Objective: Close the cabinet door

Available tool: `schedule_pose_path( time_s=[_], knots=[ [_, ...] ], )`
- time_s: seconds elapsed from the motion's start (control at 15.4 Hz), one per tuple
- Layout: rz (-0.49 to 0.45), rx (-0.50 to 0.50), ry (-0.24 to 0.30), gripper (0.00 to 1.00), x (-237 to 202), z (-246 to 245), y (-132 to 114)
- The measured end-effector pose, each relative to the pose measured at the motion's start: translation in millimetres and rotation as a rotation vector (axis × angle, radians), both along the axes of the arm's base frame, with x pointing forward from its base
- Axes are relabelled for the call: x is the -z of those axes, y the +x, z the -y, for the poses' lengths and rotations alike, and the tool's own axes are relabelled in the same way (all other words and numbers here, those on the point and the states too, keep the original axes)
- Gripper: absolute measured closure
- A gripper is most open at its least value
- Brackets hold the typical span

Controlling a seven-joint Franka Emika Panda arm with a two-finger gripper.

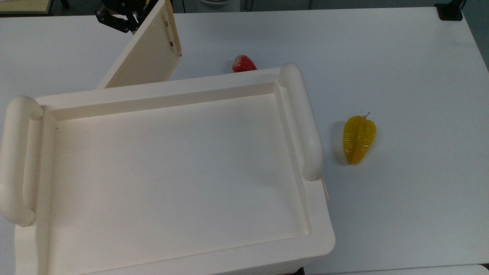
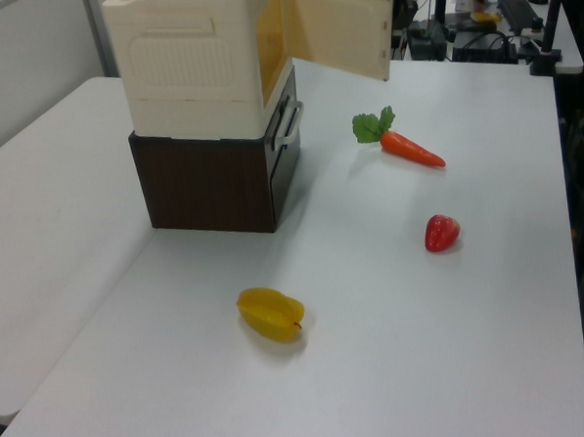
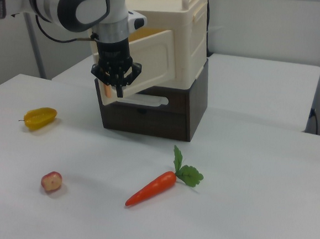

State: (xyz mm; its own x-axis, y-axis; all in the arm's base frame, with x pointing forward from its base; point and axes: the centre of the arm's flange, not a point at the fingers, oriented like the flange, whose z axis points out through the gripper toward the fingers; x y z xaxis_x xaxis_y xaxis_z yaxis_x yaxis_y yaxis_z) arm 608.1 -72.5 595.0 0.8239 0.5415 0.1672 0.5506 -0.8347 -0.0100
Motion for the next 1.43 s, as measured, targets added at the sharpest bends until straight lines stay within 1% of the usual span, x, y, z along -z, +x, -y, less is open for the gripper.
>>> schedule_pose_path(
  time_s=[0.2,0.46,0.72,1.04,1.24,1.43],
  knots=[
    [0.041,-0.067,0.017,0.99,1,-16,8],
    [0.085,-0.123,0.015,0.99,5,-55,20],
    [0.168,-0.134,0.034,0.99,11,-89,37],
    [0.27,-0.055,0.051,0.99,9,-112,51],
    [0.343,0.022,0.074,0.99,8,-129,61],
    [0.42,0.107,0.108,0.99,18,-151,75]
  ],
)
